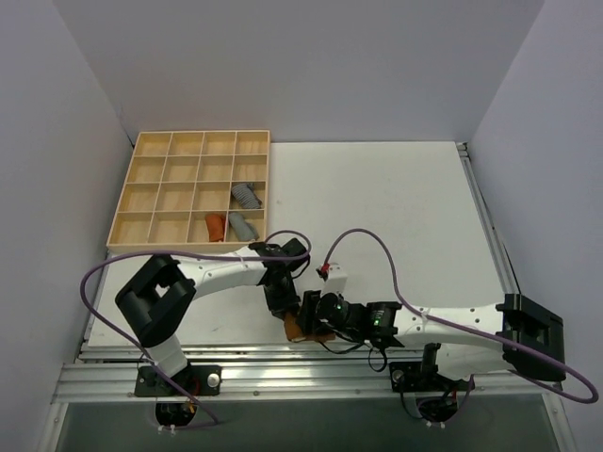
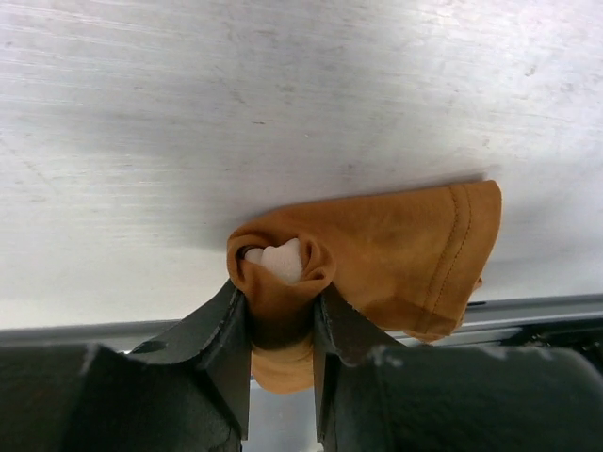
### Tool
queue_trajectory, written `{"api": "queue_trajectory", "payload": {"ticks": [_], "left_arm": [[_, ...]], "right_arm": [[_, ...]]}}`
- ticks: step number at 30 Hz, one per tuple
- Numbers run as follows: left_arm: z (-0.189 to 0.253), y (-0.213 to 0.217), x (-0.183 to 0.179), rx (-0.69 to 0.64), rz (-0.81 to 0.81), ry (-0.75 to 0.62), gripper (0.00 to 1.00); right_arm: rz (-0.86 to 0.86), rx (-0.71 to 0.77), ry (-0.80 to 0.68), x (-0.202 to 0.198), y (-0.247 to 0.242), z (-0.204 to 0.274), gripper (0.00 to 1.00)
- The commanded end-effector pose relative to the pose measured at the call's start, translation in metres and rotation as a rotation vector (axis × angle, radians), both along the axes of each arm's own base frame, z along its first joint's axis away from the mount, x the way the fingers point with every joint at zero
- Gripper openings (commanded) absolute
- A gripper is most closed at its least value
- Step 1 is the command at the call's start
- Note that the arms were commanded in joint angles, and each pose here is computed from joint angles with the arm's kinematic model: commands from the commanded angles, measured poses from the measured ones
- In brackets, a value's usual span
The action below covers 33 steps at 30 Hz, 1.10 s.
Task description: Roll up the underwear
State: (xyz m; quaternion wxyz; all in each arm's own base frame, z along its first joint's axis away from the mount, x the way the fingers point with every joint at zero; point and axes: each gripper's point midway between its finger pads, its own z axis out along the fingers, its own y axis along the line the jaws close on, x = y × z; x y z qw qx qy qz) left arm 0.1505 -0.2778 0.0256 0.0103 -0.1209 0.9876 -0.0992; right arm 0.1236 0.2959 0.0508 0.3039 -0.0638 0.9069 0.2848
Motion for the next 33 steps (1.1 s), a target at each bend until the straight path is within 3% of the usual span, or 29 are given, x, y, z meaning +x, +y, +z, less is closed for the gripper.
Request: {"api": "queue_trajectory", "payload": {"ticks": [1,8,17,28,30,33], "left_arm": [[-0.003,0.024,0.003,0.148,0.001,0.019,0.02],[-0.004,0.019,0.01,0.206,-0.024,0.063,0.02],[-0.007,0.017,0.012,0.241,-0.037,0.094,0.02],[-0.01,0.026,0.008,0.26,-0.021,0.127,0.02],[-0.008,0.028,0.01,0.249,-0.001,0.124,0.02],[-0.004,0.037,0.013,0.214,0.066,0.133,0.03]], "right_arm": [[-0.006,-0.224,-0.096,0.006,-0.033,0.006,0.48],[0.076,-0.261,-0.212,0.01,-0.001,0.03,0.51],[0.18,-0.392,-0.225,0.006,0.033,0.0,0.52],[0.198,-0.541,-0.23,-0.004,0.04,-0.029,0.49],[0.173,-0.577,-0.217,-0.004,0.032,-0.039,0.43],[0.149,-0.588,-0.191,-0.006,0.022,-0.049,0.21]]}}
